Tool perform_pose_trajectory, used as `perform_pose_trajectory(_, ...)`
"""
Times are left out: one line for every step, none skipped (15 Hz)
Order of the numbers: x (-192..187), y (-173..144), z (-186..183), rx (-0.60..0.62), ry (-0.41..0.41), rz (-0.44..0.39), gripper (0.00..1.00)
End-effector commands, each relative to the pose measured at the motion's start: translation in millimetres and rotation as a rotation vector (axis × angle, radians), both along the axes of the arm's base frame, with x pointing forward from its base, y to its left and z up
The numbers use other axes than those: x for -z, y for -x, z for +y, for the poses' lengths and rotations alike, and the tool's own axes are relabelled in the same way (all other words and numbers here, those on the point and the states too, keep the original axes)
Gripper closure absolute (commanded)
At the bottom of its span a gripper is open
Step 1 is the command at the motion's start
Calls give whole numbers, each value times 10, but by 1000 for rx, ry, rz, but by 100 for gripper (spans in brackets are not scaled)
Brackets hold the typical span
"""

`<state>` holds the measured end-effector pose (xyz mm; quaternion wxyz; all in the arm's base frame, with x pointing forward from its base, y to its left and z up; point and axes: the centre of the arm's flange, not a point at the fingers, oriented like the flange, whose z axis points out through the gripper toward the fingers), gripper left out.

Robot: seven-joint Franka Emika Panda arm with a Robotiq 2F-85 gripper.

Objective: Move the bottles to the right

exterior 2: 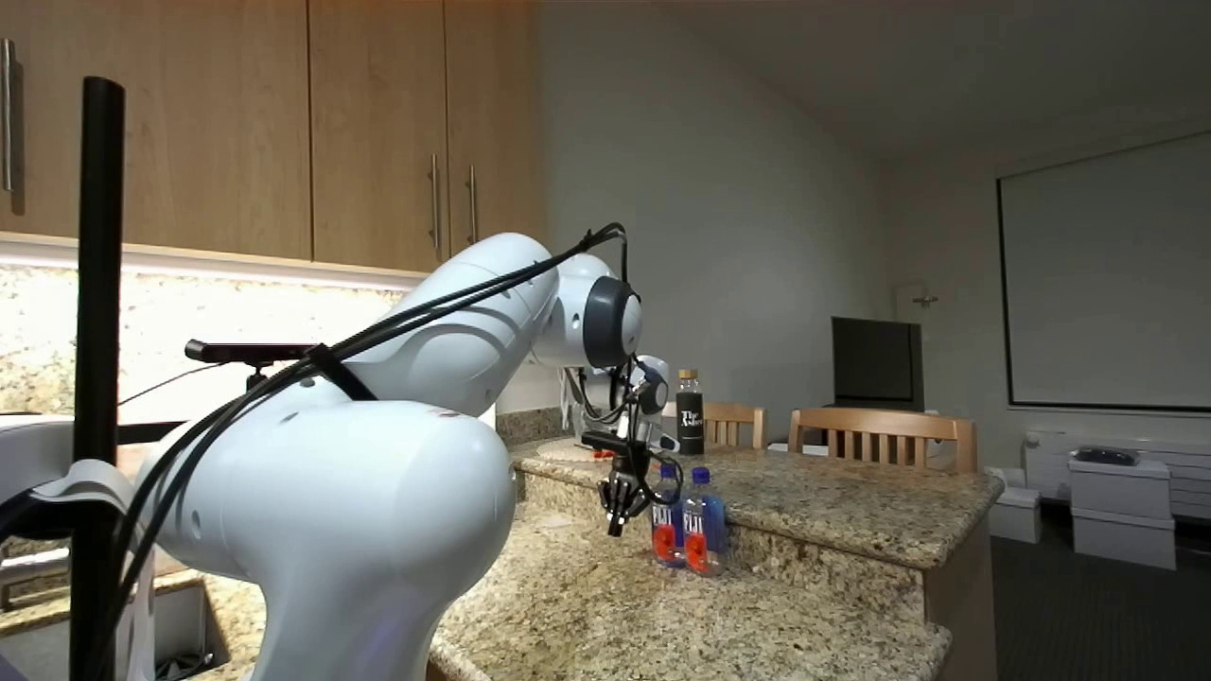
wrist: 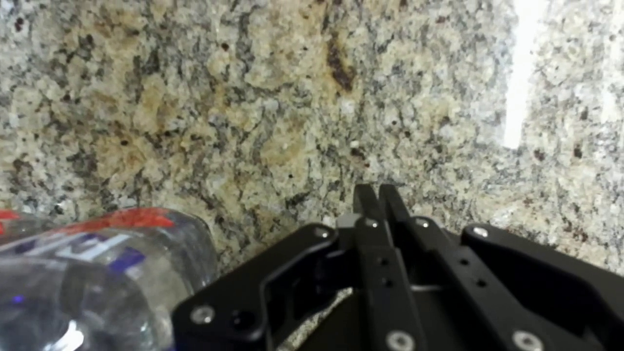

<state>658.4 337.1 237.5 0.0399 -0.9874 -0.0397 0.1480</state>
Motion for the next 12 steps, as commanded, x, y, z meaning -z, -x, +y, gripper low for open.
perform_pose_trajectory(117, 98, -19, 6, -43, 57, 93)
perform_pose_trajectory(171, 108, -23, 9, -48, 65, 92)
perform_pose_trajectory(209, 116, -22, 13, -50, 70, 93)
perform_pose_trajectory(249, 117, -32, 14, -54, 71, 92)
perform_pose_trajectory(268, 113, -41, 16, -51, 71, 92)
perform_pose_trajectory(276, 106, -49, 19, -48, 73, 92)
perform_pose_trajectory(254, 86, -73, 23, -43, 69, 92)
perform_pose_trajectory(222, 69, -96, 27, -35, 63, 93)
perform_pose_trajectory(198, 54, -117, 30, -30, 59, 92)
perform_pose_trajectory(169, 38, -139, 33, -26, 53, 93)
perform_pose_trajectory(146, 23, -162, 35, -20, 48, 92)
perform_pose_trajectory(122, 8, -188, 40, -20, 43, 92)
